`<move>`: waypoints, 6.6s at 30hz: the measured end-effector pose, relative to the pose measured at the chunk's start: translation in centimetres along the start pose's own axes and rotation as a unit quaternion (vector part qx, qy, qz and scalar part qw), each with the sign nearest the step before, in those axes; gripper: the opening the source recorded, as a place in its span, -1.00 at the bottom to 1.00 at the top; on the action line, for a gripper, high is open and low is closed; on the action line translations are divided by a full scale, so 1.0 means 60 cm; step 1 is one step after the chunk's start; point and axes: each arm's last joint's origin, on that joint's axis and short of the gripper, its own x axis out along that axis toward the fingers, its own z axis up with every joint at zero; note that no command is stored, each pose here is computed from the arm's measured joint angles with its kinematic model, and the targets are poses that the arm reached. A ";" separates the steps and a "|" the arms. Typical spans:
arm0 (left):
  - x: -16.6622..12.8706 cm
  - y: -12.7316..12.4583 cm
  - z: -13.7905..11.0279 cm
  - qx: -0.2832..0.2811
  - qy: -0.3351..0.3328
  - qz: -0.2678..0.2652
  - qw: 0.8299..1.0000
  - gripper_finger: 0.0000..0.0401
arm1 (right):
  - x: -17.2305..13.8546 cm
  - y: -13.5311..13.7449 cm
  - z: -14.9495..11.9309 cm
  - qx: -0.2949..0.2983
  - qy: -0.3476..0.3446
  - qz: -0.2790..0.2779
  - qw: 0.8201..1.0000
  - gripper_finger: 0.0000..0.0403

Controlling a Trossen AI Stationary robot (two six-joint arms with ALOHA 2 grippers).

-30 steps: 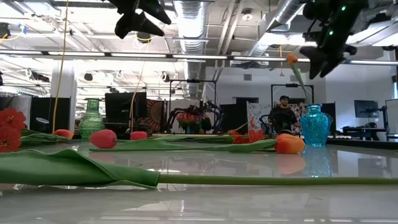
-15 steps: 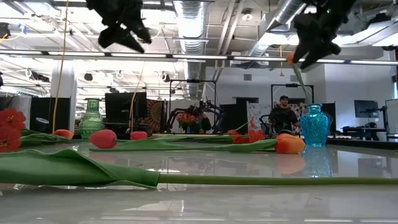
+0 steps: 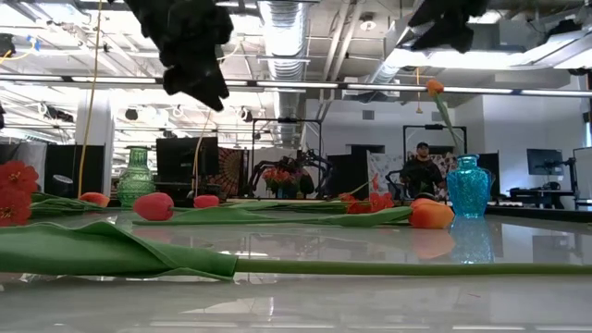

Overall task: Sort flowers into vase by color
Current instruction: Put the right orange tulip into the top blue vase

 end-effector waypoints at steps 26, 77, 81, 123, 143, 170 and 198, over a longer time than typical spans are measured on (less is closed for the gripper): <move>0.250 -0.126 -0.062 0.154 0.022 -0.119 0.981 -0.28 | -0.007 0.041 -0.027 -0.098 0.022 0.008 0.995 0.24; -0.037 0.002 0.030 0.223 -0.123 0.112 0.960 -1.00 | -0.004 0.016 -0.009 -0.029 -0.030 -0.085 0.995 0.24; -0.082 0.024 0.042 0.182 -0.181 0.090 0.962 -1.00 | 0.005 0.017 0.001 -0.019 -0.054 -0.081 0.995 0.24; -0.047 -0.017 0.116 -0.032 -0.558 -0.282 0.780 -1.00 | 0.209 0.102 0.088 -0.027 -0.341 0.159 0.926 0.24; -0.029 -0.018 0.115 -0.033 -0.541 -0.289 0.789 -1.00 | 0.216 0.089 0.088 0.004 -0.309 0.173 0.935 -0.10; 0.001 -0.016 0.104 -0.061 -0.452 -0.281 0.844 -0.82 | 0.198 0.077 0.064 0.005 -0.193 0.139 0.971 -0.89; 0.020 0.001 0.097 -0.059 -0.374 -0.300 0.876 -0.37 | 0.191 0.073 0.055 0.011 -0.154 0.133 0.979 -0.89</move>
